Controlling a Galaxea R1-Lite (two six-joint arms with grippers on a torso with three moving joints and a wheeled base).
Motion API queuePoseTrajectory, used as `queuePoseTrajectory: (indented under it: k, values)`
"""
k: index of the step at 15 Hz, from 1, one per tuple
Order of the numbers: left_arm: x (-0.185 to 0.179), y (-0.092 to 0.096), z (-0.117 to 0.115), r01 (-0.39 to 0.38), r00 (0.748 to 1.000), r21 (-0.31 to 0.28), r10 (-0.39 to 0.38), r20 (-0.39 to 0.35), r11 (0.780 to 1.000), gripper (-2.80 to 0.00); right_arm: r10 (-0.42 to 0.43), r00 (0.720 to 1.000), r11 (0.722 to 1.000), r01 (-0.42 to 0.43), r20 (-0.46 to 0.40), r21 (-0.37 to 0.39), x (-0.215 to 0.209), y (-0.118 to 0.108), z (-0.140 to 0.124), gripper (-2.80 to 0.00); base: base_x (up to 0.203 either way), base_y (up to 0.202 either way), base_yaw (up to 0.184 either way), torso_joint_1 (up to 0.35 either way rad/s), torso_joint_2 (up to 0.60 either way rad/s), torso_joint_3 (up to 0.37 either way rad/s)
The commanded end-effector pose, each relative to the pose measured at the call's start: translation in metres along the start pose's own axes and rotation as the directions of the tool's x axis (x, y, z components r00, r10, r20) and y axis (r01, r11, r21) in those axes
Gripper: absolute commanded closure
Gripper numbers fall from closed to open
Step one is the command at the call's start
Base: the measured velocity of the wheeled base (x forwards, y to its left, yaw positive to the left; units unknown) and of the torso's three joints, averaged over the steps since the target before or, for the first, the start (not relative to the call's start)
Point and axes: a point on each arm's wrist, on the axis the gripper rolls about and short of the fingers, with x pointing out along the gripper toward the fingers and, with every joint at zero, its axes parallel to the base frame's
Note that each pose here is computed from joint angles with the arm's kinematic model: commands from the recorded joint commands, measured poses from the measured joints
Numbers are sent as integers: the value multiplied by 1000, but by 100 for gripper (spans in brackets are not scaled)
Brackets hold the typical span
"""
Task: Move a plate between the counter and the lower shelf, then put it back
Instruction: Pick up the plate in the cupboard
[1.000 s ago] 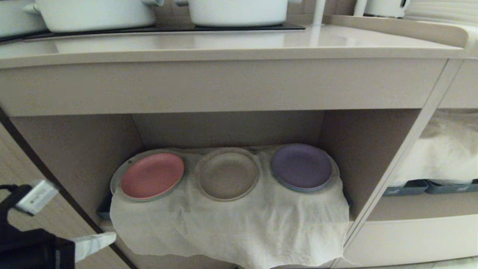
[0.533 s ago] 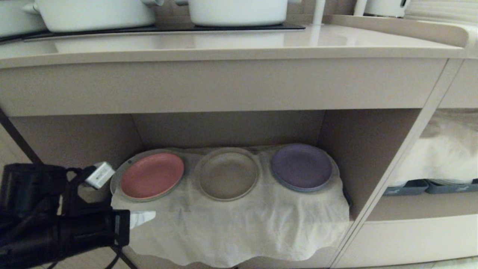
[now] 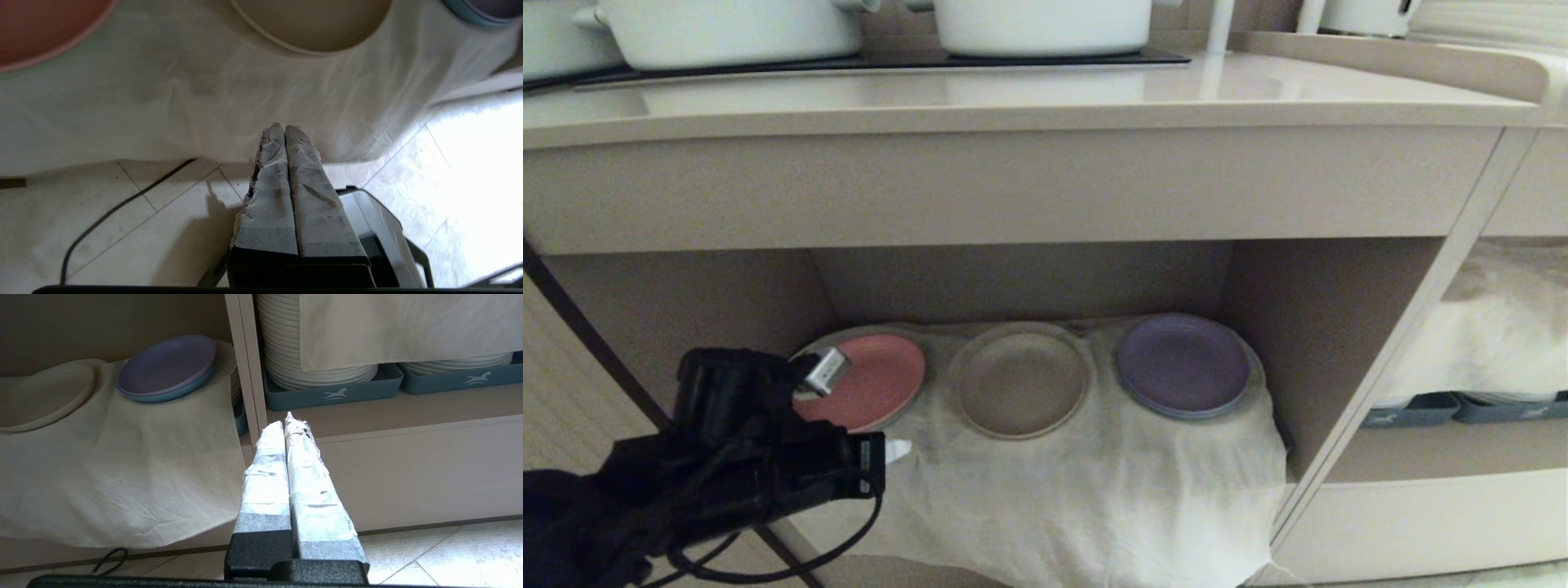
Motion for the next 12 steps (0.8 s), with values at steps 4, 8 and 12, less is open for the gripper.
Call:
queuePoseTrajectory:
  k: [4,8,12]
  values:
    - [25,-14,0,-39,999,-7,39,-23,999,0,-1,1000,1000,1,-1,0,0,0,0,0,0,0,0,0,0,0]
    - [39,-14,5,-106,994,-7,106,-11,994,0,-1,1000,1000,1,1,1,0,0,0,0,0,0,0,0,0,0]
    - [57,-17,2,-164,986,-23,163,-28,986,0,-1,1000,1000,1,1,1,0,0,0,0,0,0,0,0,0,0]
